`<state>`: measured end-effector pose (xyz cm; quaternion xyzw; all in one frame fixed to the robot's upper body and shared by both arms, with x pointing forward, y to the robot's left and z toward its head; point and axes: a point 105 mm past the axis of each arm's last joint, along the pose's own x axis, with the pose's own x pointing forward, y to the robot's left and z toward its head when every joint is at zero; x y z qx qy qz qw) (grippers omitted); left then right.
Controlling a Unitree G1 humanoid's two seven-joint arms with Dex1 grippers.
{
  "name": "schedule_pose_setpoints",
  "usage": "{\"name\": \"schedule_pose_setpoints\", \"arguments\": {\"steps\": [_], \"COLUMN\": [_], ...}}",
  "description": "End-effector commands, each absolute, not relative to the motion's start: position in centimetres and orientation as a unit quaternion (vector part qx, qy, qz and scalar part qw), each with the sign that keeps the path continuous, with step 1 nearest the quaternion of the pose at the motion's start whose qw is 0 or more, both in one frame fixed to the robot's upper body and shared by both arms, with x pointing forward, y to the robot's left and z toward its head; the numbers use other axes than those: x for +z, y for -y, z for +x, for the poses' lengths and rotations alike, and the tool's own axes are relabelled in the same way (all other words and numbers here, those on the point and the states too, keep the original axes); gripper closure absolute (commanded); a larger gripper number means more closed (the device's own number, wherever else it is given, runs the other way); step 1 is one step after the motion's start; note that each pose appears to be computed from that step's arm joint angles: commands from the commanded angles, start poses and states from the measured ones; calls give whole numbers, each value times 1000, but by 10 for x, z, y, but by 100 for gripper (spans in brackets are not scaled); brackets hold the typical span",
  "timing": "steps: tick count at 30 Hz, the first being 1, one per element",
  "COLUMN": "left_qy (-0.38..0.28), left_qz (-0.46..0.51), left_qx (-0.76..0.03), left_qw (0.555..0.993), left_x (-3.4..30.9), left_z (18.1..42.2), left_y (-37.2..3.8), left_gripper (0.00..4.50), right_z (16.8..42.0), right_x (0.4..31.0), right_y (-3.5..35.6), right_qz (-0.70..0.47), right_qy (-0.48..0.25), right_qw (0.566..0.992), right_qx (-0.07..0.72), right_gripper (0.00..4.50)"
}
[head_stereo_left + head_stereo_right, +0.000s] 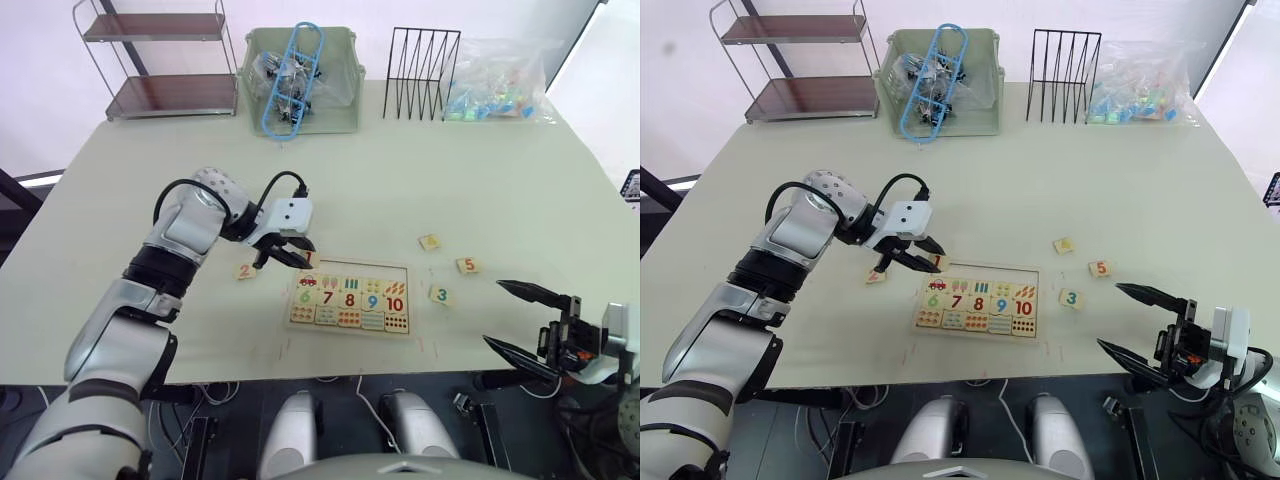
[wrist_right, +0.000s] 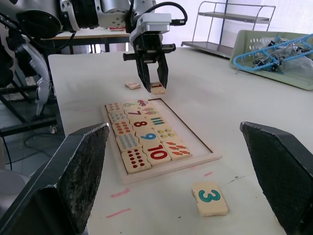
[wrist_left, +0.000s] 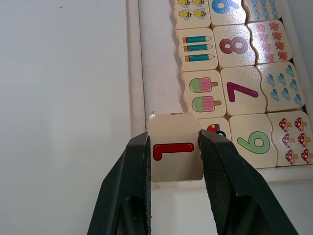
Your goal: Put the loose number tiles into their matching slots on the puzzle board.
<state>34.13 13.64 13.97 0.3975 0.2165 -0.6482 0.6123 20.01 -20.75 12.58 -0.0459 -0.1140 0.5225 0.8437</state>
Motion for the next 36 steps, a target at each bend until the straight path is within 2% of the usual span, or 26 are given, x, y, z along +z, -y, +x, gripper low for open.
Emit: {"name": "schedule_pose_setpoints", "arguments": {"steps": [1, 14, 36], "left_qy": [-212, -269, -286], "left_qz": [417, 433, 442], "left_qx": [-645, -612, -613], "left_qw": [605, 604, 588], "left_x": [147, 144, 139], "left_z": [341, 349, 347], "left_y": [-130, -123, -119], "left_gripper": [355, 355, 355], "right_z": [200, 202, 201], "right_x": [134, 137, 136], "right_y": [210, 208, 208], "right_qz": [-59, -61, -65], "right_qy": [131, 137, 140], "right_qw": [843, 843, 847], "right_qx": [518, 517, 509], "right_gripper": [0, 0, 0]}}
